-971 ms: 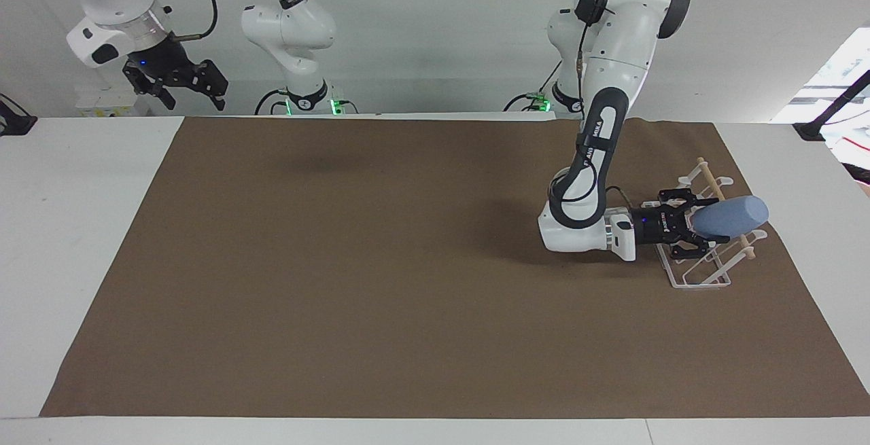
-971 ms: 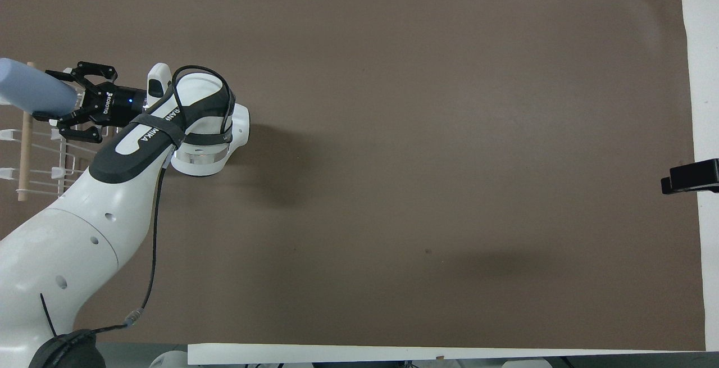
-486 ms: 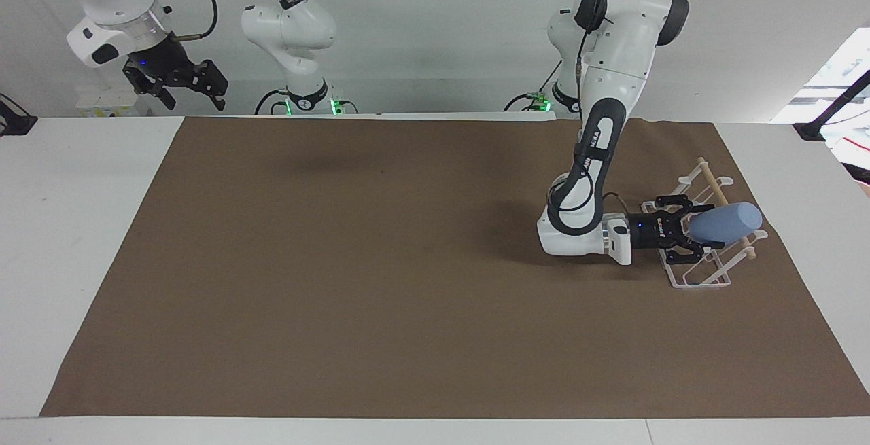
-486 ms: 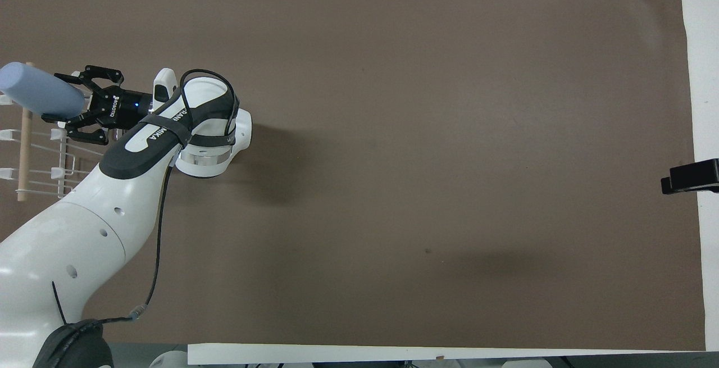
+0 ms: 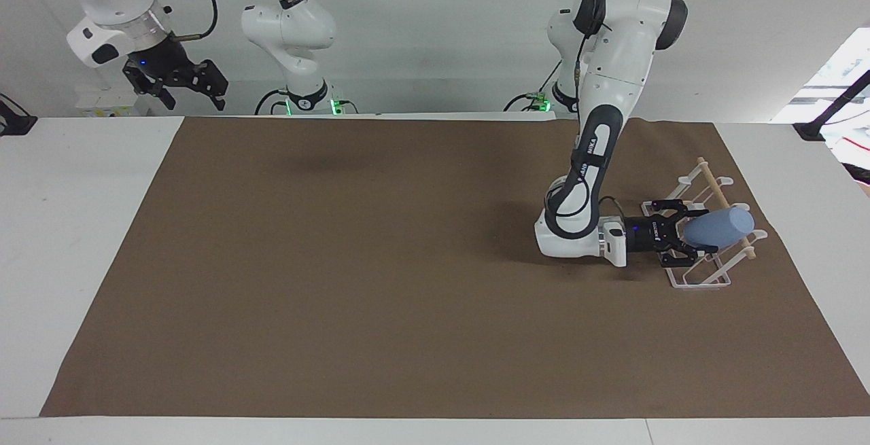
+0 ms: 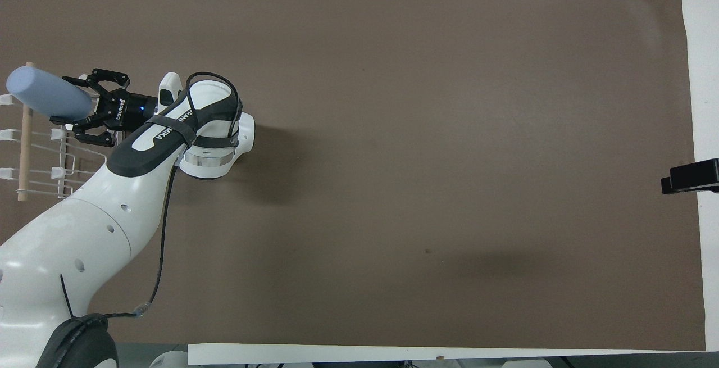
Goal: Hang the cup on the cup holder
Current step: 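Lower the cup onto a rack peg with the left gripper, then open the left gripper and release the cup on the peg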
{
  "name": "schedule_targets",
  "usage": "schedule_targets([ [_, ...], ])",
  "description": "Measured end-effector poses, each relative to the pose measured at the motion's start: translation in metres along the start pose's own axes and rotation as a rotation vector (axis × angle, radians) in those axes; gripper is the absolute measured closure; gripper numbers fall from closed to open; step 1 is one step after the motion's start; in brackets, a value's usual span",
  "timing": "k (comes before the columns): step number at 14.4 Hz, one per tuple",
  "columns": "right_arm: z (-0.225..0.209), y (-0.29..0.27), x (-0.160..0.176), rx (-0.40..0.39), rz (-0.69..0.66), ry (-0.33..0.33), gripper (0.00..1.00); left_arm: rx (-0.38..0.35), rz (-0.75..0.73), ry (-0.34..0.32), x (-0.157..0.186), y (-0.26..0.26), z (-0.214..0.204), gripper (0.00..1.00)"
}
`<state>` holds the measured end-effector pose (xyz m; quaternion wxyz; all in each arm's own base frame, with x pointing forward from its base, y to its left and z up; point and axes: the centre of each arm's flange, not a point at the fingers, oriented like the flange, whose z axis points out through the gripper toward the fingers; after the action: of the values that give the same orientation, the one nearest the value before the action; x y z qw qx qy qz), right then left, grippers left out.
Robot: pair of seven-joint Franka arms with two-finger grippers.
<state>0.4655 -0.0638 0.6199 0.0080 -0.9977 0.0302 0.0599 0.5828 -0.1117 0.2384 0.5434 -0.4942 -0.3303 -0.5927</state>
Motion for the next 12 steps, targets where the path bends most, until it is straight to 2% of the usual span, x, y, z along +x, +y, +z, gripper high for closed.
schedule_targets([
  [1, 0.0, 0.0, 0.0, 0.0, 0.0, 0.0, 0.0, -0.001, -0.002, -0.002, 0.0, 0.0, 0.0, 0.01],
  [2, 0.0, 0.0, 0.0, 0.0, 0.0, 0.0, 0.0, -0.005, -0.004, -0.006, -0.001, 0.001, -0.001, 0.0],
  [5, 0.0, 0.0, 0.0, 0.0, 0.0, 0.0, 0.0, -0.007, -0.027, -0.017, 0.006, 0.006, 0.0, 0.0],
  [9, 0.0, 0.0, 0.0, 0.0, 0.0, 0.0, 0.0, 0.013, -0.142, -0.058, 0.05, 0.035, 0.004, 0.0],
  [11, 0.0, 0.0, 0.0, 0.0, 0.0, 0.0, 0.0, 0.024, -0.166, -0.105, 0.064, 0.037, -0.007, 0.0],
  [12, 0.0, 0.0, 0.0, 0.0, 0.0, 0.0, 0.0, 0.039, -0.171, -0.151, 0.074, 0.033, -0.017, 0.0],
])
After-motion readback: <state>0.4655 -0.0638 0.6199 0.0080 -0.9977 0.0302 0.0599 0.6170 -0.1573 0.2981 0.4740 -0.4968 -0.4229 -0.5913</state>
